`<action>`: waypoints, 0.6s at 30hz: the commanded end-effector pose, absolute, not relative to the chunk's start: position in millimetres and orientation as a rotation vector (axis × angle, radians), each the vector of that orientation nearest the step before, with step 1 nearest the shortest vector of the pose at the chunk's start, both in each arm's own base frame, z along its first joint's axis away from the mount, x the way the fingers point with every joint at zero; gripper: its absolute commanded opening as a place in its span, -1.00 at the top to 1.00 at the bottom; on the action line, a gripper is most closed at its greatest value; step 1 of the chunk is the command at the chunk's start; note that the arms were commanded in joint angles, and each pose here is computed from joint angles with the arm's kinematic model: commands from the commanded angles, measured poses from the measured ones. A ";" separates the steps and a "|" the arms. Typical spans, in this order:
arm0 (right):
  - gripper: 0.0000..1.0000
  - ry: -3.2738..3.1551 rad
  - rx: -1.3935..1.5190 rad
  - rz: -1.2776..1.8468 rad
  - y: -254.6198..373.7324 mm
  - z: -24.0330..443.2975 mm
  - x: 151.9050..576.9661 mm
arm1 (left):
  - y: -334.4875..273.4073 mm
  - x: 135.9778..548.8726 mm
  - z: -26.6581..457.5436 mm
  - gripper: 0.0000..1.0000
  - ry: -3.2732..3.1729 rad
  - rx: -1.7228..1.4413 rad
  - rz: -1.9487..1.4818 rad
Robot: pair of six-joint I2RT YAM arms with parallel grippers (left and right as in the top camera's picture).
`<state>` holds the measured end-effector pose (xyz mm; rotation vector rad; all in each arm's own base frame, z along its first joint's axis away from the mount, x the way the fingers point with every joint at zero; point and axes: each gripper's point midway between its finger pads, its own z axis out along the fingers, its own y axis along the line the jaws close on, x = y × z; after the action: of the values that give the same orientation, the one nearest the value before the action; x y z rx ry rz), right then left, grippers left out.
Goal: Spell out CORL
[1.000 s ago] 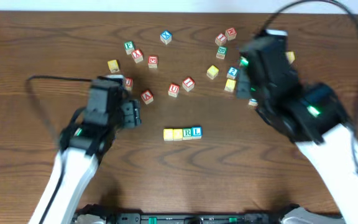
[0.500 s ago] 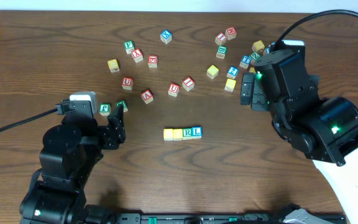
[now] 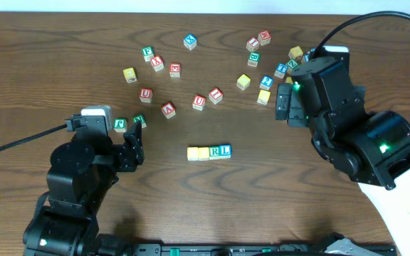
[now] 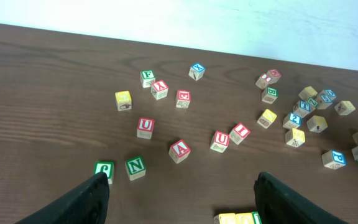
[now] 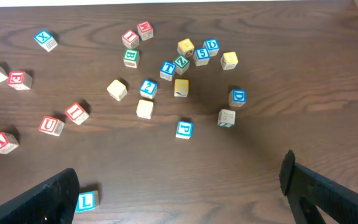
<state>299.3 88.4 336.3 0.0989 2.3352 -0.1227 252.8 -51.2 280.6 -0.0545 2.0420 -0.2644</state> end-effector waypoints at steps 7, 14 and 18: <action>-0.99 2.325 0.094 -0.149 84.4 338.9 300.0 | -49.7 252.5 289.5 -0.47 2.023 -0.073 -0.272; -0.99 2.325 0.094 -0.150 84.4 338.8 299.9 | -48.6 249.7 283.8 -0.47 2.047 -0.074 -0.264; -0.99 2.325 0.094 -0.149 84.4 338.9 300.0 | -46.2 237.4 266.4 -0.47 2.090 -0.072 -0.250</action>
<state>299.3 88.4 336.2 0.0988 2.3355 -0.1229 245.8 -49.8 270.5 -0.0533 2.0884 -0.2548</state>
